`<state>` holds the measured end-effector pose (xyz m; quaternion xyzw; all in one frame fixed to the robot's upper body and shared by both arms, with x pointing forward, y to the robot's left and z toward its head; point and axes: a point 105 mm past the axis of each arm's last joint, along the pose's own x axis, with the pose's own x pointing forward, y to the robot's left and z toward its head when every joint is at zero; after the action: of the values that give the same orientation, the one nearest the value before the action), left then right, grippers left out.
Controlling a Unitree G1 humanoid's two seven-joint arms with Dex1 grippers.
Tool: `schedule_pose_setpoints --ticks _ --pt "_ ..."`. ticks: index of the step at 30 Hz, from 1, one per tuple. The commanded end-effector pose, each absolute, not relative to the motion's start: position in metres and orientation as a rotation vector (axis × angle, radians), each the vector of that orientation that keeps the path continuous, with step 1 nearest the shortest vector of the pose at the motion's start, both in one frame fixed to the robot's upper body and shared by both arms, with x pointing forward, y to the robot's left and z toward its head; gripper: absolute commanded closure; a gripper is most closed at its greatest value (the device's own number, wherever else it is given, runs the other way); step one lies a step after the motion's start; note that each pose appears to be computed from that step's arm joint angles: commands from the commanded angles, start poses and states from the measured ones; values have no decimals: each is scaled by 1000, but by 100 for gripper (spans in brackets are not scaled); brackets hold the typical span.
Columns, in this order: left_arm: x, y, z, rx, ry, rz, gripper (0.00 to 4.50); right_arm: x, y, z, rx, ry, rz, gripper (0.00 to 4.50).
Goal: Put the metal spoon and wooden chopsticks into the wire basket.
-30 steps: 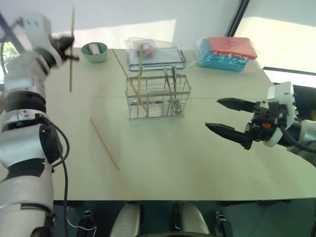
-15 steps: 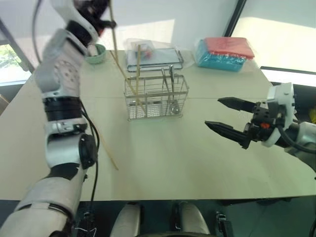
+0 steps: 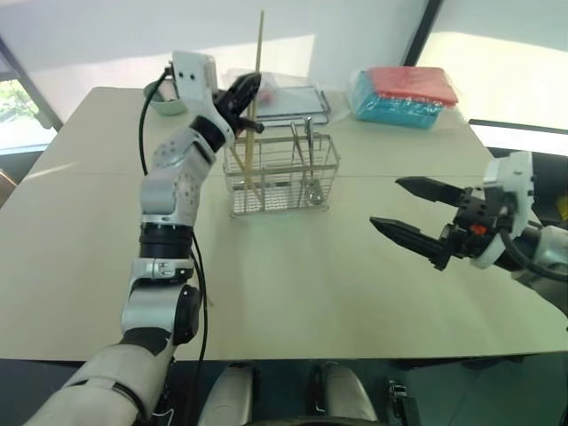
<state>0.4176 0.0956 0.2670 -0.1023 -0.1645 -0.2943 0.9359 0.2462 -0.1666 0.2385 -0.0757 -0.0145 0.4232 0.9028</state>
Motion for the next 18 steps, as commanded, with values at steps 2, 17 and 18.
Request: schedule_pose_setpoints --ticks 2,17,18 --pt "409 92 277 -203 -405 -623 249 246 -167 252 -172 -91 866 0" --pt "408 164 332 -275 -329 -312 10 261 -159 254 -157 -114 895 0" --pt "409 171 336 -290 -304 -272 10 262 -158 254 -156 -117 900 0"
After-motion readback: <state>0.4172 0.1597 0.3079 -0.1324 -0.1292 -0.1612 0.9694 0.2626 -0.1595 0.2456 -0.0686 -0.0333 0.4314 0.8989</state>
